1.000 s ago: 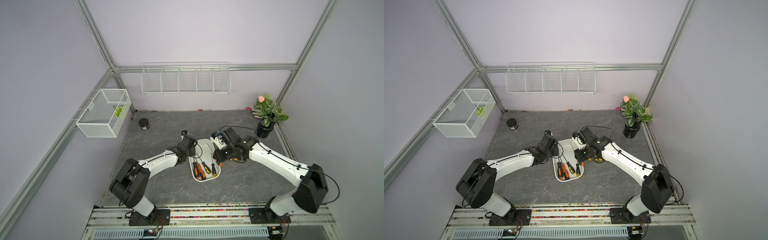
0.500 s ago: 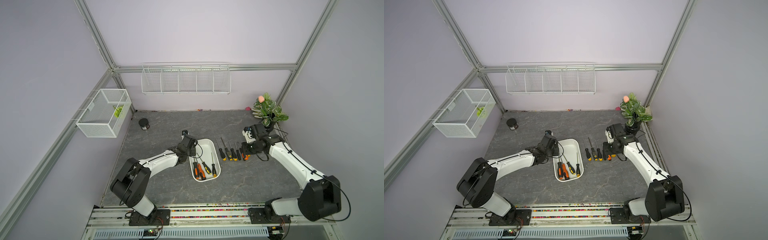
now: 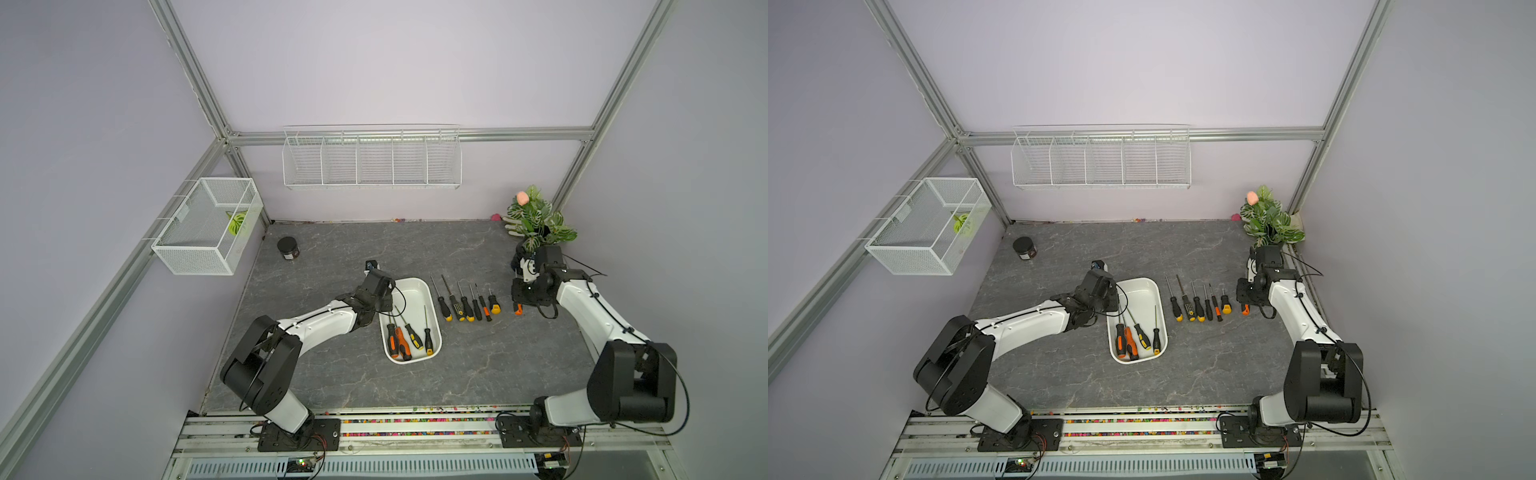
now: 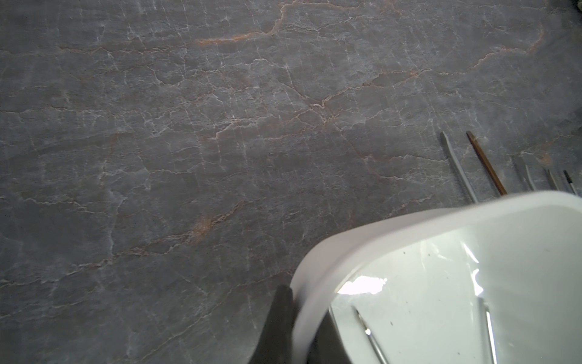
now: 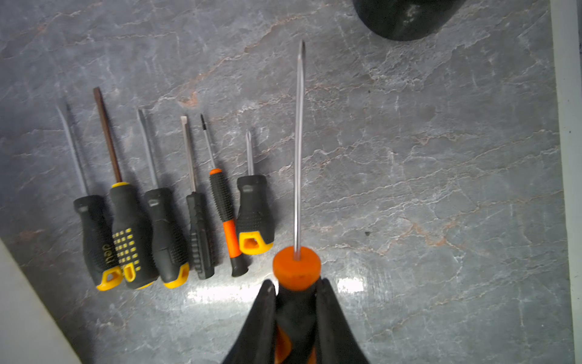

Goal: Take out the screwdriver from the storage box
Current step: Place the screwdriver at the center of the board, then pick up the screwdriver from the storage box, then place the screwdriver at the center of the board.

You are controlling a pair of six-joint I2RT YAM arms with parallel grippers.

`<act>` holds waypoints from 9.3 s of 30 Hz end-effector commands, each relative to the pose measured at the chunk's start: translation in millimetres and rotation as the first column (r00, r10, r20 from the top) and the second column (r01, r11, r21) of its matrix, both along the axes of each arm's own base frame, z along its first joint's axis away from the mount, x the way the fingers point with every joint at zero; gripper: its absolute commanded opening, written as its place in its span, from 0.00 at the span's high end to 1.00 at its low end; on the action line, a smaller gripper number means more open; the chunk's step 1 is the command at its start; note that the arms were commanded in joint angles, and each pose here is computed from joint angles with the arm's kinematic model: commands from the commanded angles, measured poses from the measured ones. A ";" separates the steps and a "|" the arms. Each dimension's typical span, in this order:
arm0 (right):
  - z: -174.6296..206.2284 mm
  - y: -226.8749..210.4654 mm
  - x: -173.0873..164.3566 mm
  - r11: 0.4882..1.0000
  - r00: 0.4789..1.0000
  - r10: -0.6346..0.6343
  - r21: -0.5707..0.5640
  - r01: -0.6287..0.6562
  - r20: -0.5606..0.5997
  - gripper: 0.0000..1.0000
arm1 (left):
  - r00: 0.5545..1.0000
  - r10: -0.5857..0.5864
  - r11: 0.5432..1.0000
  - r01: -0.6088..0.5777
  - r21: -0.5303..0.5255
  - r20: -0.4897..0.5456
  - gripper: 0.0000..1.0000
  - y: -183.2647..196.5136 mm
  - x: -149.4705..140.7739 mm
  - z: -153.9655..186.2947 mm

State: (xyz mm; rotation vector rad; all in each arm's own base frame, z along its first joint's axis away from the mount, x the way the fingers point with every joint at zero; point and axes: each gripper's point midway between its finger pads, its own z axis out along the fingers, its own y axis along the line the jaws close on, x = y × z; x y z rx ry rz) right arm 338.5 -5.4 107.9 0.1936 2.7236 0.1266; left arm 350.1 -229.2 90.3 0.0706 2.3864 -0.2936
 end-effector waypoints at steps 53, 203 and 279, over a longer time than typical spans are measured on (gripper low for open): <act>-86.3 6.2 21.8 0.996 0.973 0.075 -0.020 -0.081 -0.218 1.00 | 1.000 -0.016 1.000 0.016 -0.013 0.014 1.00 -4.5 -1.2 0.2; 46.7 166.3 -68.9 0.875 0.879 0.473 0.089 -0.476 0.049 1.00 | 1.000 0.000 1.000 0.000 -0.014 -0.002 1.00 -3.7 -5.5 -1.5; -79.9 -22.5 25.4 0.999 0.984 -0.026 -0.030 0.021 -0.178 0.70 | 1.000 -0.019 0.999 0.019 -0.039 0.016 1.00 -5.9 -7.5 1.3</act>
